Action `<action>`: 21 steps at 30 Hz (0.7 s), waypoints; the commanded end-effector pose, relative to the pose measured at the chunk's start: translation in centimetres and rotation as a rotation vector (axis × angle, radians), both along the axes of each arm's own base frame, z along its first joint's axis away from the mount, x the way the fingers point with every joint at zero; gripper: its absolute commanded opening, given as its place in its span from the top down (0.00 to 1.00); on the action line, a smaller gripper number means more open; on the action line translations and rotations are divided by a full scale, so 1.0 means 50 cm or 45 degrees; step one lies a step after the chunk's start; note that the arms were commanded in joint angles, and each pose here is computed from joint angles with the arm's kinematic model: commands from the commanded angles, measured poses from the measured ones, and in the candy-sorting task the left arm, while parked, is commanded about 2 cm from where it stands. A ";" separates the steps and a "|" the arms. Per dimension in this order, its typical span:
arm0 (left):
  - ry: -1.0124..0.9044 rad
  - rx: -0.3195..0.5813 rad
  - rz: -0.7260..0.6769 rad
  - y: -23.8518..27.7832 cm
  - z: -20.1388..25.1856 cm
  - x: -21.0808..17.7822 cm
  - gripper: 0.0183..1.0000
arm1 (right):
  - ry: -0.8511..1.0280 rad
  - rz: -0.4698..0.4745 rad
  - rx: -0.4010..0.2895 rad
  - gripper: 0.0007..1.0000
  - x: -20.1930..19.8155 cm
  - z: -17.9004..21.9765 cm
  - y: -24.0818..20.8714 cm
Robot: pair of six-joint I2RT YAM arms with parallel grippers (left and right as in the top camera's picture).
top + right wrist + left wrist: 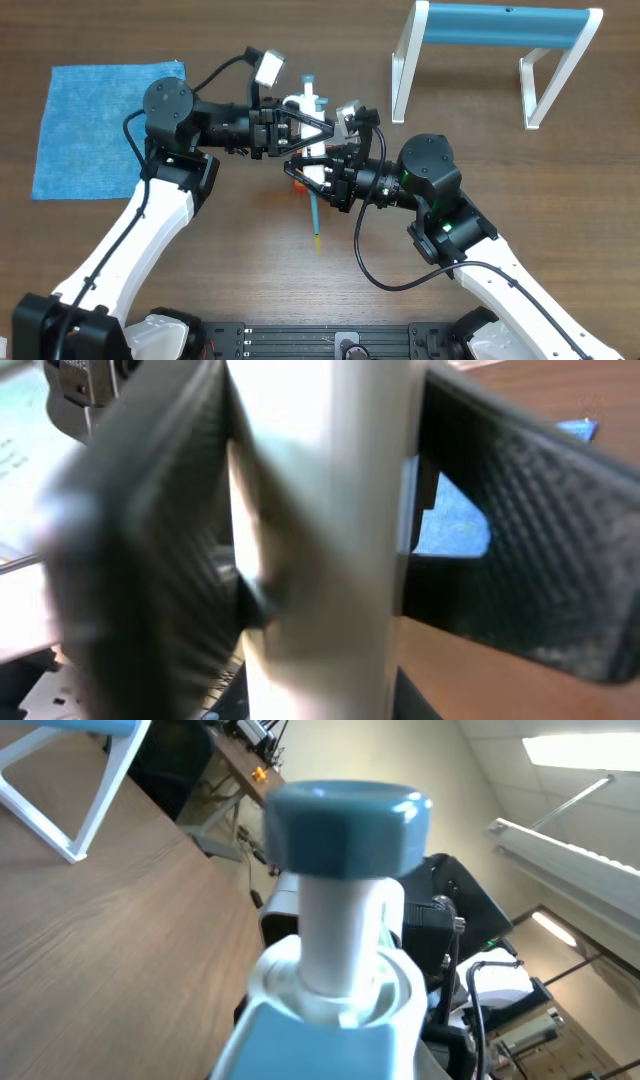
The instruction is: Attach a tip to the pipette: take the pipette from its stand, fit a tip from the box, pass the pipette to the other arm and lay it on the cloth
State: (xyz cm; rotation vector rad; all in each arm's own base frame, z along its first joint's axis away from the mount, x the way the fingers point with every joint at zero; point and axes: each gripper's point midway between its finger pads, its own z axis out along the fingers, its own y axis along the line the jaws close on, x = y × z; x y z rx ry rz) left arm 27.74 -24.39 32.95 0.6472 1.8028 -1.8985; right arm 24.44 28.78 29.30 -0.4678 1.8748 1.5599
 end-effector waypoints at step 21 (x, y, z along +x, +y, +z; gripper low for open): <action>1.259 1.682 1.327 0.886 -0.298 0.101 0.99 | 0.064 -0.572 -0.455 0.03 0.166 -0.161 -0.235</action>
